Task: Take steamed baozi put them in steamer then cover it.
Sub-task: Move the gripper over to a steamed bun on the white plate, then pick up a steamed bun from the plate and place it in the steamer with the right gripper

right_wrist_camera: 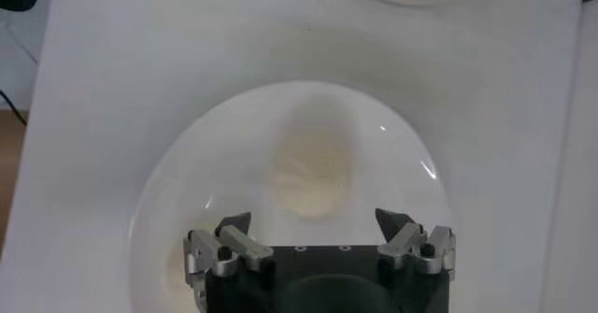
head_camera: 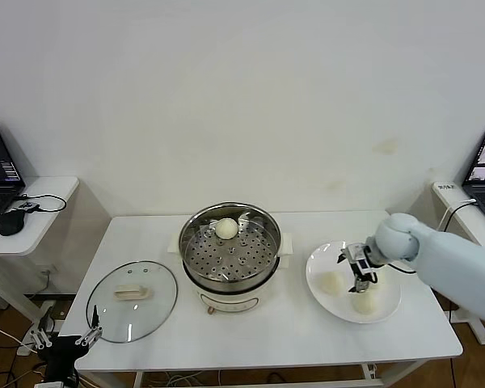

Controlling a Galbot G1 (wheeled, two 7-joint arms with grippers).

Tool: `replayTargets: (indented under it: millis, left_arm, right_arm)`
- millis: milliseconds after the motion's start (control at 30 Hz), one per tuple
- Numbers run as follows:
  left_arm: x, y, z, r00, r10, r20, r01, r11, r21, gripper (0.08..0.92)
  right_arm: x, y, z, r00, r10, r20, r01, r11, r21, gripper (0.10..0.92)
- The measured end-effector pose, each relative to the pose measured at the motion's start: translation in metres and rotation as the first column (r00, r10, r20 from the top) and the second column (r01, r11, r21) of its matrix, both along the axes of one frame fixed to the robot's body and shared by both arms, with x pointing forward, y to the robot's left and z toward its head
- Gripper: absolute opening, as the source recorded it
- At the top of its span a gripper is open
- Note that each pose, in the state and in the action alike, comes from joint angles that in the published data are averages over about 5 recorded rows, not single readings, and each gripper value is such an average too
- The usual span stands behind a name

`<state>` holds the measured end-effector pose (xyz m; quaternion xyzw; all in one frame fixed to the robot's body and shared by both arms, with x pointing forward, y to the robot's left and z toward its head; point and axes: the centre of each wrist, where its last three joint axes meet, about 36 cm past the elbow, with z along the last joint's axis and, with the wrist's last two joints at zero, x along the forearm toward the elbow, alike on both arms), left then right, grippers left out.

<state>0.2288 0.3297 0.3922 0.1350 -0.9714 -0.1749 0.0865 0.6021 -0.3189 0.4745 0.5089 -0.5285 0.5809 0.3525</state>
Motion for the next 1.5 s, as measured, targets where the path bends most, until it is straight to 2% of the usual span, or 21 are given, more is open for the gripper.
replayTargets:
  millis: [333,633,900,1167,1500]
  left_arm:
    - [0.002,0.002,-0.004,1.0000,0.006,-0.004,-0.006,1.000,0.000,0.823]
    - [0.002,0.002,-0.004,1.0000,0.006,-0.004,-0.006,1.000,-0.004,0.823]
    - [0.002,-0.001,-0.001,1.0000,0.001,0.002,-0.001,1.000,-0.007,0.823]
    - [0.004,-0.002,0.004,0.9999,-0.009,0.013,0.009,1.000,-0.005,0.823]
    - [0.008,-0.005,0.010,0.9993,-0.025,0.027,0.025,1.000,-0.008,0.823]
  right_arm:
    - [0.015,0.017,-0.023,1.000,-0.013,-0.013,0.013,1.000,-0.007,0.816]
    - [0.019,0.017,-0.030,0.999,-0.031,-0.029,0.031,0.999,-0.020,0.649]
    - [0.022,0.013,-0.017,0.999,-0.039,-0.026,0.038,0.999,-0.017,0.619]
    - [0.026,0.008,0.043,0.999,-0.039,0.014,0.039,0.999,0.003,0.623]
    - [0.034,0.055,0.174,0.991,-0.003,0.132,-0.013,0.993,0.119,0.636]
